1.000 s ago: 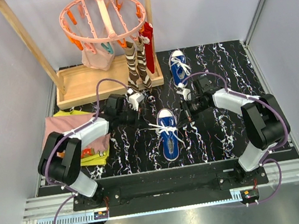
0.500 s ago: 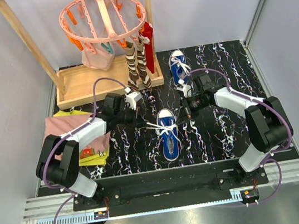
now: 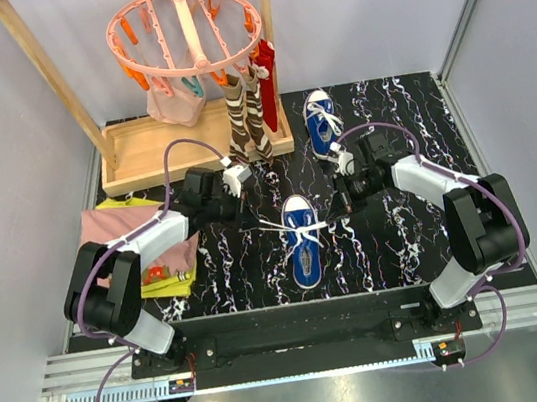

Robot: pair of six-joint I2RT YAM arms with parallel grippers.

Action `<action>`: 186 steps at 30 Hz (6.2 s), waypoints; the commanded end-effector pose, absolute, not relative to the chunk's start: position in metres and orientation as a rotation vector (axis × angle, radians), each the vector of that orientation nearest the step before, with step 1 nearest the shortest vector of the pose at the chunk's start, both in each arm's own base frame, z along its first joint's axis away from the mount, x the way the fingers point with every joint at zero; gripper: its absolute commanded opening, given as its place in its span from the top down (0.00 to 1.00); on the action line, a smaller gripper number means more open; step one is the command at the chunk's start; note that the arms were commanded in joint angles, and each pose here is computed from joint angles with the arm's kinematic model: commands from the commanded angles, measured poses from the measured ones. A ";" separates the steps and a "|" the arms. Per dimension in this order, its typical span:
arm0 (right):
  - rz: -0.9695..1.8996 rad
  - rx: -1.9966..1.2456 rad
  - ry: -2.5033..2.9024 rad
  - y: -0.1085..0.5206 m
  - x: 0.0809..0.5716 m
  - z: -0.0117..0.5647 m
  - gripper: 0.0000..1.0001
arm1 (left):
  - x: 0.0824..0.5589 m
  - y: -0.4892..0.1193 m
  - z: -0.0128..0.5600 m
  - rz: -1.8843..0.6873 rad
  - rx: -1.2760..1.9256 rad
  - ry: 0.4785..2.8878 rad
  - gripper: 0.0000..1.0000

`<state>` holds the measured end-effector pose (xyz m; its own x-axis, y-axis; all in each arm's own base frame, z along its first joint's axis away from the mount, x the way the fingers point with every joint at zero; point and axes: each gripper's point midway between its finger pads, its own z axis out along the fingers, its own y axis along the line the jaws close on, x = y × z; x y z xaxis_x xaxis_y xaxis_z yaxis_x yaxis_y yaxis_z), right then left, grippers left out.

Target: Tie the shoes

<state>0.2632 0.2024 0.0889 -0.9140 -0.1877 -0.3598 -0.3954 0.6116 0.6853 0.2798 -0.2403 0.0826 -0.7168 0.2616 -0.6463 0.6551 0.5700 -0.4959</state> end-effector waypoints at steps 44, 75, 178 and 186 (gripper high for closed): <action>1.320 -0.531 2.545 0.205 0.259 0.104 1.00 | 0.295 -0.251 0.153 -1.042 0.880 1.977 0.46; 1.358 -0.511 2.588 0.206 0.251 0.101 0.69 | 0.244 -0.329 0.113 -0.953 1.257 2.072 0.92; 1.467 -0.425 2.599 0.240 0.264 0.099 1.00 | 0.275 -0.318 0.091 -0.563 2.128 0.934 0.46; 1.471 -0.429 2.601 0.240 0.262 0.099 1.00 | 0.275 -0.330 0.089 -0.563 2.144 0.909 0.51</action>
